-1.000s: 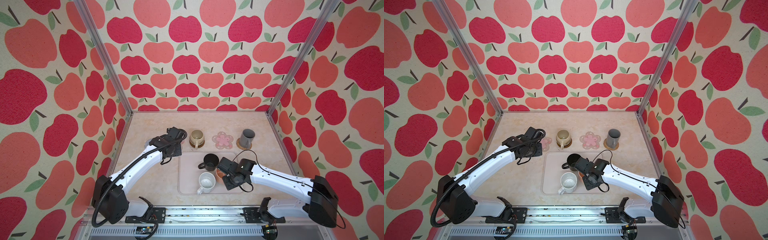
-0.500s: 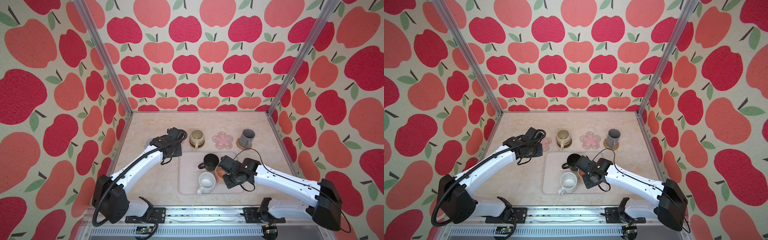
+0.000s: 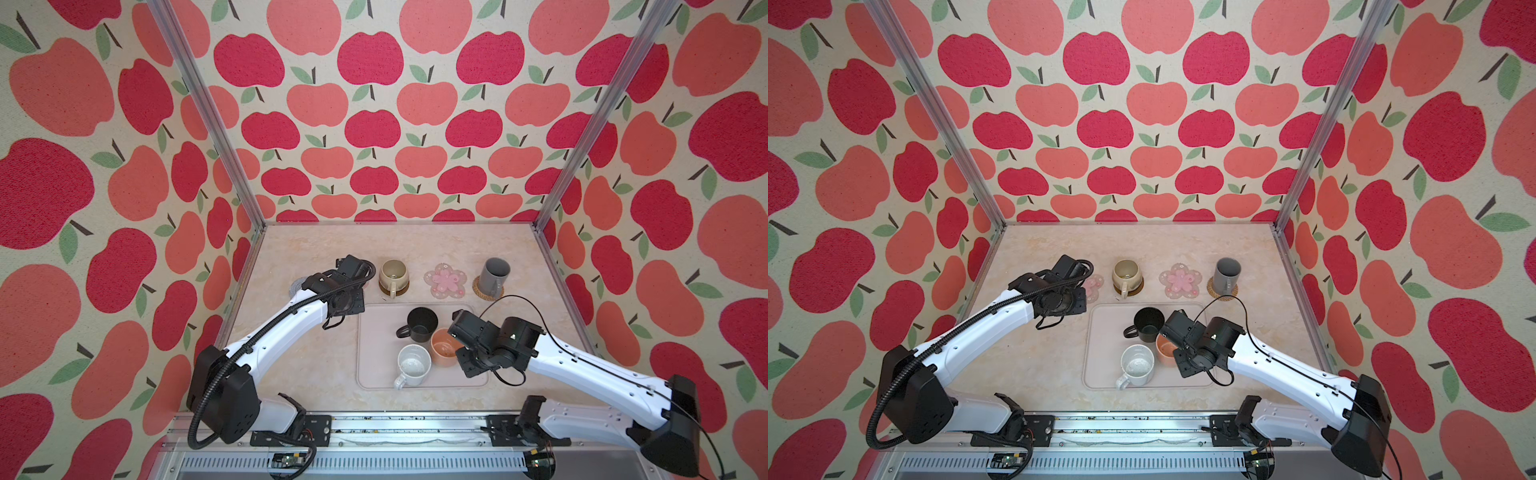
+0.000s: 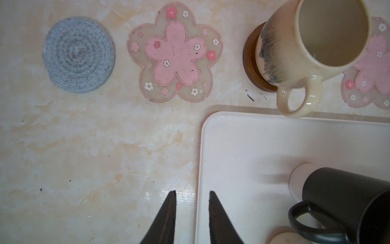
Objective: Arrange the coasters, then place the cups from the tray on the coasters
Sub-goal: 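Close the right gripper on the salmon-pink mug's rim above its handle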
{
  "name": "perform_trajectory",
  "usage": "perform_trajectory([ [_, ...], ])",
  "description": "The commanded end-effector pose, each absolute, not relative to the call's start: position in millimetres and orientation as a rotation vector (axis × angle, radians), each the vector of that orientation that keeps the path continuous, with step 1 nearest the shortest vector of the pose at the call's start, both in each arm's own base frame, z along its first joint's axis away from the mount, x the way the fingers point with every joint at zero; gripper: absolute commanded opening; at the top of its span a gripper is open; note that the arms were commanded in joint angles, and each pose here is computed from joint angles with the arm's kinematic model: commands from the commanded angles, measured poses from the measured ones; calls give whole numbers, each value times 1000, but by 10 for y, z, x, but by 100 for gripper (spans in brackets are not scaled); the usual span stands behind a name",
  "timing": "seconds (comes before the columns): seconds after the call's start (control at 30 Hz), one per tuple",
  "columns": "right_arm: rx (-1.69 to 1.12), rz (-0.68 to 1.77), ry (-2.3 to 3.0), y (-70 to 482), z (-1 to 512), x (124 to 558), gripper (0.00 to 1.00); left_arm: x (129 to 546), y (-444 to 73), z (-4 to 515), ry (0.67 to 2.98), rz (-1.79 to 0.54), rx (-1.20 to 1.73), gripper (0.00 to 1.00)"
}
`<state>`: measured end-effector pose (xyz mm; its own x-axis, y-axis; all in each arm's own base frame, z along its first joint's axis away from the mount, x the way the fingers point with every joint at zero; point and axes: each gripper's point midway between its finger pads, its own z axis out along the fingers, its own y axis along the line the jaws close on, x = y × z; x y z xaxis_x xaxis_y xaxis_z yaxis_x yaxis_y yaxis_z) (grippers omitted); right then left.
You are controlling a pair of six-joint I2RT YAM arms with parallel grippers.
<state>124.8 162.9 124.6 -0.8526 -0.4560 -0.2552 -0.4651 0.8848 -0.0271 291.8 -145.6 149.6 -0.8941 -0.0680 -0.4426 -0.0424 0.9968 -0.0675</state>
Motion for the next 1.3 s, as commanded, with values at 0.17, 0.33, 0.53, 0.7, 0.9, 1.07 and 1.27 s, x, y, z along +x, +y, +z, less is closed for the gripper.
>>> perform_trajectory([
  [0.17, -752, 34, 2748, 1603, 1261, 1323, 48, 2960, -1476, 1539, 2667, -97, -82, 29],
  [0.33, -764, 60, 2773, 1624, 1179, 1365, 49, 2978, -1472, 1546, 2667, -86, -81, 29],
  [0.53, -793, 99, 2798, 1651, 1088, 1388, 50, 2987, -1476, 1508, 2675, -80, -91, 29],
  [0.7, -841, 133, 2806, 1704, 1008, 1359, 50, 3005, -1486, 1485, 2679, -76, -93, 29],
  [0.9, -848, 139, 2837, 1741, 905, 1343, 50, 3019, -1511, 1458, 2690, -80, -94, 29],
  [1.07, -851, 133, 2864, 1763, 884, 1335, 49, 3013, -1508, 1450, 2693, -76, -93, 29],
  [1.27, -826, 174, 2887, 1802, 933, 1301, 48, 3004, -1504, 1451, 2693, -78, -94, 29],
])
